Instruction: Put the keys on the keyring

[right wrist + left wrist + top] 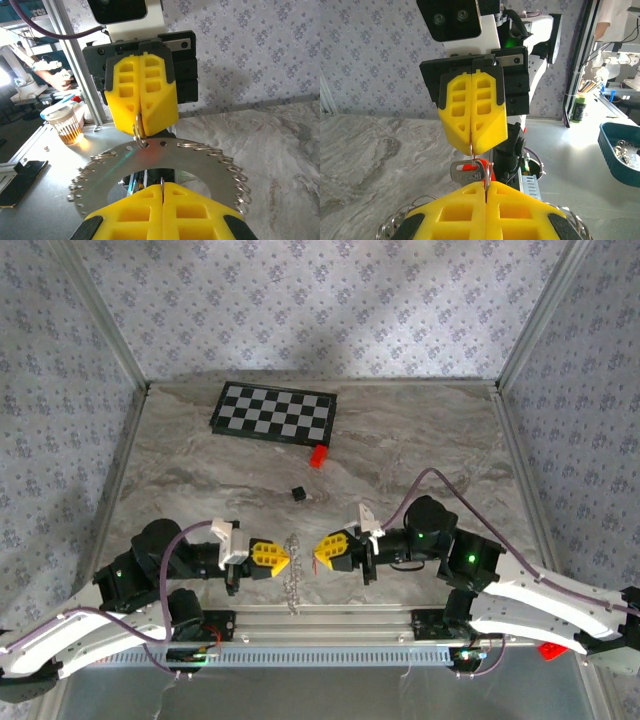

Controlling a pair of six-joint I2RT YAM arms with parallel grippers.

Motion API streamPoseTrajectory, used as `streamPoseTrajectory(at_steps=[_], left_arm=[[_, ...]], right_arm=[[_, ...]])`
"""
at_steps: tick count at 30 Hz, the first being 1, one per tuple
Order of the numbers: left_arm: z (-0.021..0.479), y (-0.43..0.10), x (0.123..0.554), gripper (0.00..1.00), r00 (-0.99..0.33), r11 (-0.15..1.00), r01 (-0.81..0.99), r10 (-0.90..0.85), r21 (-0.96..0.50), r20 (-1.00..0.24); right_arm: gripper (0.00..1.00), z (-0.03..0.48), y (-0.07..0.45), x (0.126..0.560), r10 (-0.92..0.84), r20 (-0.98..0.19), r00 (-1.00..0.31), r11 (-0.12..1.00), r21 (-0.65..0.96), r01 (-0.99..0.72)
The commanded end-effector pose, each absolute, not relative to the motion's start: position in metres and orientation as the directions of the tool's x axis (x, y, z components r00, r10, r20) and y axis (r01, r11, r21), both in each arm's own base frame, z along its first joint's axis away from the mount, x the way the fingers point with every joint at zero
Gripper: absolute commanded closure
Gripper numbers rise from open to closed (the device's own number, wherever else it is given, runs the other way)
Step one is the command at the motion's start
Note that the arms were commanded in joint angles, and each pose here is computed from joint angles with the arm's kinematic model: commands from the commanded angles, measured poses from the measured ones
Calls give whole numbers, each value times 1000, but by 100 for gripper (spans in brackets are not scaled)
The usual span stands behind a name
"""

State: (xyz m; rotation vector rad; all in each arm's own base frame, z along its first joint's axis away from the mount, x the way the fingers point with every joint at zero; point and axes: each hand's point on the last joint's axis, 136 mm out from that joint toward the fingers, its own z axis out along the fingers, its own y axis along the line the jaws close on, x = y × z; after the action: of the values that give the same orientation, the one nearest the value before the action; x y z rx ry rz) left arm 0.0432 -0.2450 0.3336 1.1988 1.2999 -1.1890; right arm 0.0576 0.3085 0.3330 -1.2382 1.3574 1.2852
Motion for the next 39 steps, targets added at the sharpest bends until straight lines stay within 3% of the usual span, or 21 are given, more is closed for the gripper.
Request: streamPoseTrajectory(at_steps=[1,20,39], left_arm=[[351,-244,42,100,13,36,999,9,13,-1000],[332,-253,54,100,31,76,996,86,38,-996],[327,-256,55,100,31,74,996,116,39,-993]], right_arm=[[100,353,309,52,-42,-995,-88,-49,90,-995],[100,350,309,59,-67,-996,61,89,-67,-994],[100,335,312,61,-124,-991,47,86,-58,-995]])
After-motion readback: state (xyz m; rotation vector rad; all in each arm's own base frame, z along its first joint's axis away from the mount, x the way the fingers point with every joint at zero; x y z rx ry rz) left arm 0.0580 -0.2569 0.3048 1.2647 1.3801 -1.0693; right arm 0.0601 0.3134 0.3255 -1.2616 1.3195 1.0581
